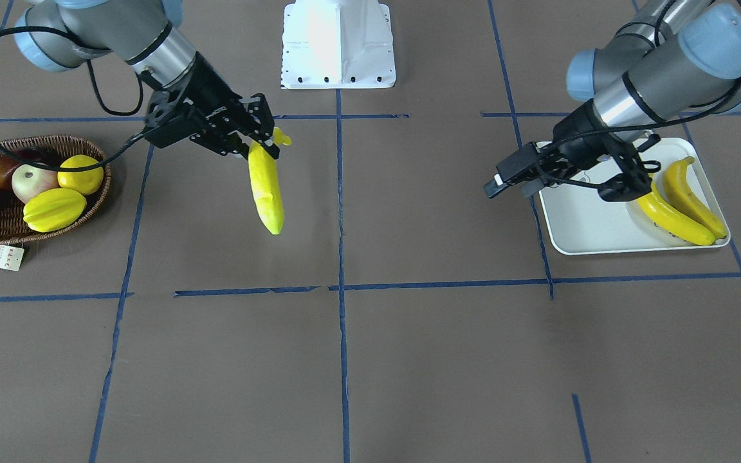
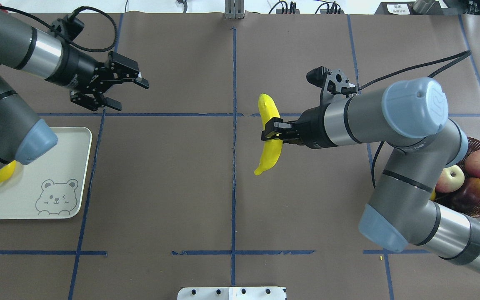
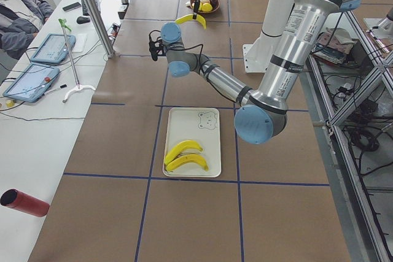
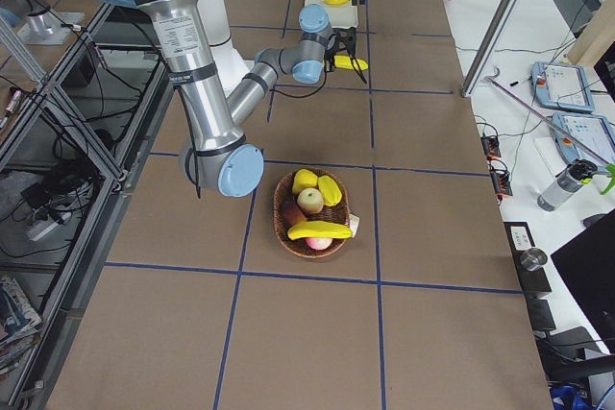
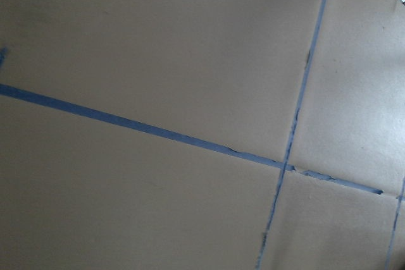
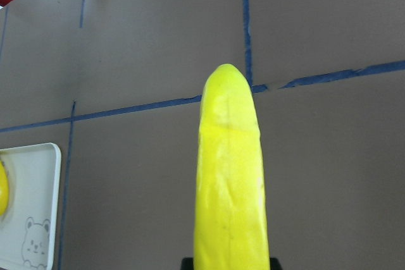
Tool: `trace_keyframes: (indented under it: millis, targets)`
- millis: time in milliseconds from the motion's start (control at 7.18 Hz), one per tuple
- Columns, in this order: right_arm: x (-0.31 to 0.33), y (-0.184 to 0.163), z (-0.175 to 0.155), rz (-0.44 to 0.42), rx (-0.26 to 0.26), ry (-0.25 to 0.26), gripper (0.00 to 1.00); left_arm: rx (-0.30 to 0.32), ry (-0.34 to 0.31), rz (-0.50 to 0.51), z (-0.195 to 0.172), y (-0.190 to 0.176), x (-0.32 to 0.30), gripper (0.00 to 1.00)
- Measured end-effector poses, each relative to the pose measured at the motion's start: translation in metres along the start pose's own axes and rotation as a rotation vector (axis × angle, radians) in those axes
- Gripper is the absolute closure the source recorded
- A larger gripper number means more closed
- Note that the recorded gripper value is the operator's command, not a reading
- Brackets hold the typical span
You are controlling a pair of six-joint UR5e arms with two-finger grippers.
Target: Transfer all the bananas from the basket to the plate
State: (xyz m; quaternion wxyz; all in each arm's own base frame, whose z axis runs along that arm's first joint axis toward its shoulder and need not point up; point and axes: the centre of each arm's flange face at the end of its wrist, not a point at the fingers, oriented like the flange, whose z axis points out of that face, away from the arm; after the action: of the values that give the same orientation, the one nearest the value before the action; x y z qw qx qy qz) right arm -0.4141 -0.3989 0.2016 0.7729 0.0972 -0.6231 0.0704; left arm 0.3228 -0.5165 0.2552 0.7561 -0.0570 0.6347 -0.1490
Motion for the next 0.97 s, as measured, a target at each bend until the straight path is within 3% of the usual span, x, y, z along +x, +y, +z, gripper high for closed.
trace_keyframes:
  millis: [418, 975]
  targets:
    - [-0.023, 0.034, 0.023, 0.028, 0.038, -0.117, 0.92, 0.006, 0.051, -0.076, 0.055, 0.055, 0.05, 0.0]
    - [-0.029, 0.054, 0.034, 0.03, 0.048, -0.139, 0.92, 0.027, 0.097, -0.128, 0.095, 0.102, 0.082, 0.01]
